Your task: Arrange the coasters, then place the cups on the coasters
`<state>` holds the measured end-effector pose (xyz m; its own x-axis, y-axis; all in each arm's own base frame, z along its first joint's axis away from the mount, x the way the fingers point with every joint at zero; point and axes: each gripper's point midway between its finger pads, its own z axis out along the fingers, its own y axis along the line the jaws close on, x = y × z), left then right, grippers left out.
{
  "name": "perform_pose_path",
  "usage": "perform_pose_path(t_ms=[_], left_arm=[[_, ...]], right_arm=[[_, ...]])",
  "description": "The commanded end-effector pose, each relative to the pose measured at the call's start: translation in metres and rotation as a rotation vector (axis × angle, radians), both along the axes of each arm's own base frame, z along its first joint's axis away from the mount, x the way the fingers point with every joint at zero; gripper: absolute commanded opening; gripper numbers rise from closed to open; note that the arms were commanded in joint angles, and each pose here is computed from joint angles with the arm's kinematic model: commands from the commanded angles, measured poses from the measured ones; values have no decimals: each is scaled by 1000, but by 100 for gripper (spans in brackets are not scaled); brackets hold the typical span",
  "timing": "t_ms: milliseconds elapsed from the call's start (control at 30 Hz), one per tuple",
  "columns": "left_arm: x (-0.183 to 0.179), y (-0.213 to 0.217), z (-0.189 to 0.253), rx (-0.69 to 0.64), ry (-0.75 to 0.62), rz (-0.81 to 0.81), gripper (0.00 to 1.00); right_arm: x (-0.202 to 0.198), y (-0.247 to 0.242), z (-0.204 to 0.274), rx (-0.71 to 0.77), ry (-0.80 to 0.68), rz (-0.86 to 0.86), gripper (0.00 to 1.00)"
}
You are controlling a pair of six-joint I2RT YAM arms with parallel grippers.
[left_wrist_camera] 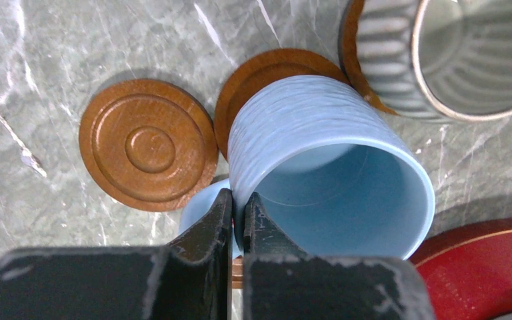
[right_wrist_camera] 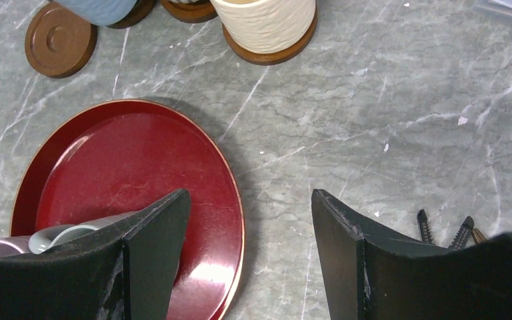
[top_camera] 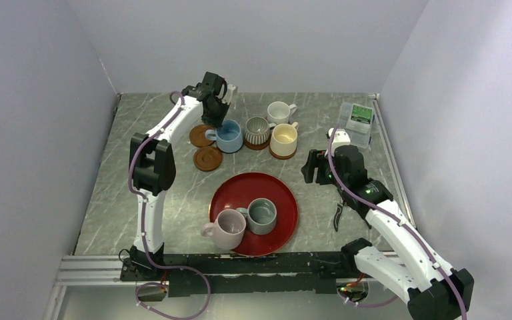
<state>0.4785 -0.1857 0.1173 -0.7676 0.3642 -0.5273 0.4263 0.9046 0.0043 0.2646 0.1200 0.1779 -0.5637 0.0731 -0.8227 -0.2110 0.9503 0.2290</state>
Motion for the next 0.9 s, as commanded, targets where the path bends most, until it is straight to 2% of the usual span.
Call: perform_pose_path(t_ms=[0,867], left_arm=[[25,-10,41,-61,-114,-23,3],[34,-4,28,-112,-50,106,3]], right_arm=[[7,5,7,18,-32,15,71],[8,8,-1,10,-7,23,70]])
